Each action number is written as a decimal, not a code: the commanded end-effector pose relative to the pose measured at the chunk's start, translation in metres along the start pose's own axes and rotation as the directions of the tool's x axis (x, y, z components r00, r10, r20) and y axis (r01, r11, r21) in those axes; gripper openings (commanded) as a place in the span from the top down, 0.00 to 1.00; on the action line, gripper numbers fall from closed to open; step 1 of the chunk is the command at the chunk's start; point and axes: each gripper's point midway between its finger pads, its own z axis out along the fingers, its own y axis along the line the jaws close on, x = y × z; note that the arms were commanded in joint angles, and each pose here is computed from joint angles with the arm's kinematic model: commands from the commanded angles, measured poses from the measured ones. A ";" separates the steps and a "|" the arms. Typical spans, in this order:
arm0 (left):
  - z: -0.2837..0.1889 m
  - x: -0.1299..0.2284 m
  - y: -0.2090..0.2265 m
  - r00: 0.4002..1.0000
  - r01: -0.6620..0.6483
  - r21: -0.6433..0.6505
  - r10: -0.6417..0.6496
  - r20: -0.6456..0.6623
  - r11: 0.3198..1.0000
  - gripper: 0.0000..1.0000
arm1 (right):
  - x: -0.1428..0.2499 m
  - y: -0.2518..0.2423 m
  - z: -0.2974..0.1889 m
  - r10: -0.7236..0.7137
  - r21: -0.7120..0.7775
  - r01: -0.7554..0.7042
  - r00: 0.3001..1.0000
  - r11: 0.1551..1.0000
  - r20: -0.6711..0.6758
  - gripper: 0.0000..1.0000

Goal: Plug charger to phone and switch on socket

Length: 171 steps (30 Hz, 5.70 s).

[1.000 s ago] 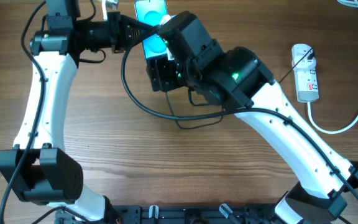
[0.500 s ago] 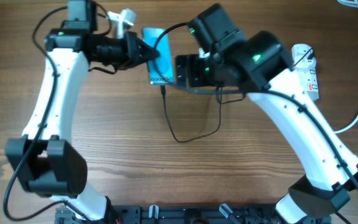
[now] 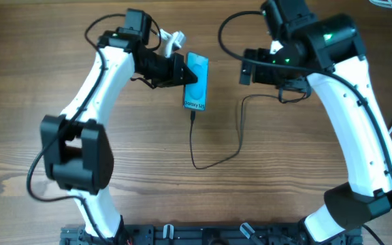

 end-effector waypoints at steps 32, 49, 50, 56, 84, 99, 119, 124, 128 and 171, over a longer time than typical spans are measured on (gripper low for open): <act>0.014 -0.020 0.036 0.999 -0.034 0.005 0.034 0.034 0.999 0.96 | 0.002 0.007 0.052 0.074 -0.023 -0.075 0.997 0.997 -0.026 0.00; 0.052 -0.005 0.081 0.988 0.141 -0.017 -0.142 -0.058 0.990 0.96 | 0.008 0.009 0.053 0.070 -0.040 -0.073 0.996 0.997 -0.059 0.00; 0.053 -0.005 0.083 0.987 0.152 -0.026 -0.153 -0.055 0.988 0.96 | 0.008 0.009 0.053 0.070 -0.040 -0.073 0.996 0.997 -0.059 0.00; 0.056 -0.003 0.101 0.974 0.215 -0.124 -0.221 -0.043 0.969 0.96 | 0.010 0.010 0.054 0.065 -0.037 -0.068 0.996 0.997 -0.066 0.00; 0.069 0.010 0.131 0.975 0.179 -0.336 -0.213 -0.065 0.925 0.60 | 0.010 0.010 0.055 0.052 -0.034 -0.055 0.997 0.998 -0.064 0.00; 0.053 0.017 0.162 0.966 0.209 -0.525 -0.259 -0.023 0.825 0.29 | 0.006 -0.002 0.055 0.043 0.033 -0.042 0.998 0.999 -0.035 0.00; -0.142 -0.037 -0.002 0.882 0.172 -0.577 0.136 0.451 0.799 0.00 | -0.045 -0.133 0.050 0.422 0.191 -0.441 0.897 0.877 0.134 0.00; -0.183 -0.024 -0.035 0.824 0.168 -0.583 0.211 0.525 0.795 0.00 | -0.061 -0.198 0.043 0.556 0.187 -0.593 0.802 0.783 0.217 0.00; -0.194 -0.020 -0.048 0.803 0.160 -0.577 0.234 0.548 0.801 0.00 | -0.069 -0.246 0.040 0.632 0.171 -0.688 0.720 0.706 0.287 0.00; -0.194 -0.020 -0.047 0.804 0.160 -0.577 0.233 0.547 0.801 0.00 | -0.057 -0.339 0.249 0.625 0.169 -0.629 0.776 0.759 0.080 0.00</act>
